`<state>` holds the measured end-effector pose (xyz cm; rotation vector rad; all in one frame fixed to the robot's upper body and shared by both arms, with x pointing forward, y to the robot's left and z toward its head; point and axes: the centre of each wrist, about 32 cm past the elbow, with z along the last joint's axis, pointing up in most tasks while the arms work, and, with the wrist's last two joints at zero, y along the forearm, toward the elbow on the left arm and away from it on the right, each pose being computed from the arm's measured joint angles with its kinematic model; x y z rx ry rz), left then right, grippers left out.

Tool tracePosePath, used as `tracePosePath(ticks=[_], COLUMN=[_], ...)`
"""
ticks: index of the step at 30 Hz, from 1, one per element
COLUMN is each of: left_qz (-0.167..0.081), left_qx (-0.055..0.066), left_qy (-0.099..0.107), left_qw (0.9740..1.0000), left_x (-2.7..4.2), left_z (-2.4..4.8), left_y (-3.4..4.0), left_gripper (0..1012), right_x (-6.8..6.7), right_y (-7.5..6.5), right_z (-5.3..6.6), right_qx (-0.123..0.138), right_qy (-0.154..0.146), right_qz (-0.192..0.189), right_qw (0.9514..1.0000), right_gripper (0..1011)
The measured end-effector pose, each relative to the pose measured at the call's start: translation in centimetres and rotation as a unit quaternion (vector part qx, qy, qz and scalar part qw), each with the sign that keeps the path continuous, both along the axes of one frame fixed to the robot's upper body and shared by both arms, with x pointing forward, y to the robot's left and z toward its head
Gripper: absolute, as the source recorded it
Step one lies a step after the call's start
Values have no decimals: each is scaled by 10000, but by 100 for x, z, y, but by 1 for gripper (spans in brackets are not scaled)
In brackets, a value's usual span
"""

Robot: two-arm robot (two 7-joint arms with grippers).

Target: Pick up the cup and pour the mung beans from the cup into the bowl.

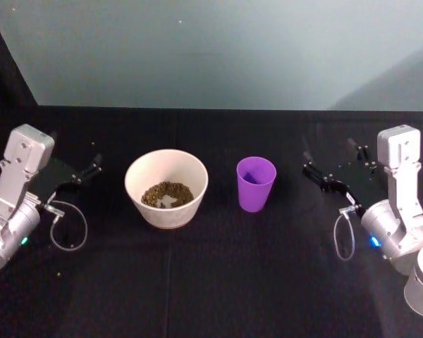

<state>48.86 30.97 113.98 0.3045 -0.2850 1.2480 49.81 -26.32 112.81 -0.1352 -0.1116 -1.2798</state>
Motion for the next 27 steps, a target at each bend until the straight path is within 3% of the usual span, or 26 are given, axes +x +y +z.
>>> tracePosePath(ticks=[27], left_qz=[0], left_qx=[0], left_qy=[0], left_qw=[10000], left_x=[0], left_z=[0], left_y=[0], left_gripper=[1000], right_x=[5], right_y=[12], right_z=[18], right_qx=[-29], right_qy=[8], right_qz=[26], right_qw=[10000], right_gripper=[1000])
